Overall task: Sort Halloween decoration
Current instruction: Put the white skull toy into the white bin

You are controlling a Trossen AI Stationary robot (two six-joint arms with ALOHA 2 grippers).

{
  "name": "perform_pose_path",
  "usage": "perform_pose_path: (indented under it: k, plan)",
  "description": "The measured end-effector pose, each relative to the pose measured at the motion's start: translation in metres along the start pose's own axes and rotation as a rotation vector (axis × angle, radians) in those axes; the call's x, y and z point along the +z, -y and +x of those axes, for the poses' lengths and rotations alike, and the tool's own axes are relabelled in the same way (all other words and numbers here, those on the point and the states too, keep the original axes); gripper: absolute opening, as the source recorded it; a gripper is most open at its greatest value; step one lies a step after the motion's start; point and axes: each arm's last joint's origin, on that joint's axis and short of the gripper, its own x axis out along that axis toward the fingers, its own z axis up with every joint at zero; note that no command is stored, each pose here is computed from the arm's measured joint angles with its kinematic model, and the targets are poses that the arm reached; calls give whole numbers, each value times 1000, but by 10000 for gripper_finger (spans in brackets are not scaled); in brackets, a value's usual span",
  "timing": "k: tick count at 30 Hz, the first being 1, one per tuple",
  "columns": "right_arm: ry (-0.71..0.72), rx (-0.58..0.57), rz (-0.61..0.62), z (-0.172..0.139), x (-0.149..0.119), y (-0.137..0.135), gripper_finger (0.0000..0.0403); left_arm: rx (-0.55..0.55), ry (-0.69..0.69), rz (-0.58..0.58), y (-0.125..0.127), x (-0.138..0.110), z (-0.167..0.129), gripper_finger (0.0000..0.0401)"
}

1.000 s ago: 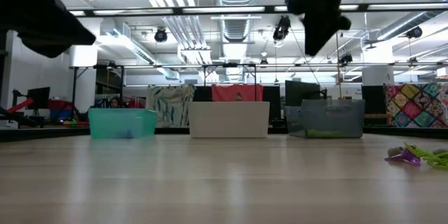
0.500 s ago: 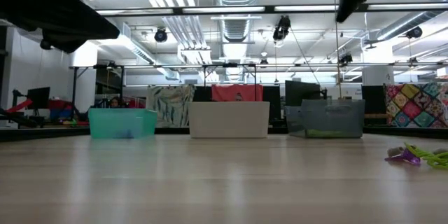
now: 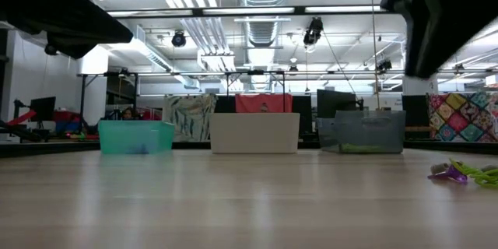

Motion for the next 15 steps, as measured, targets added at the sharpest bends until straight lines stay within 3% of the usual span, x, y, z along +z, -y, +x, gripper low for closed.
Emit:
perform_pose_path:
  k: [8,15]
  plan:
    - [-175,48,-24,37,-3,-21,118,-1,1,-2,0,0,0,0]
    - [-109,102,-30,42,5,-27,121,-1,2,-2,0,0,0,0]
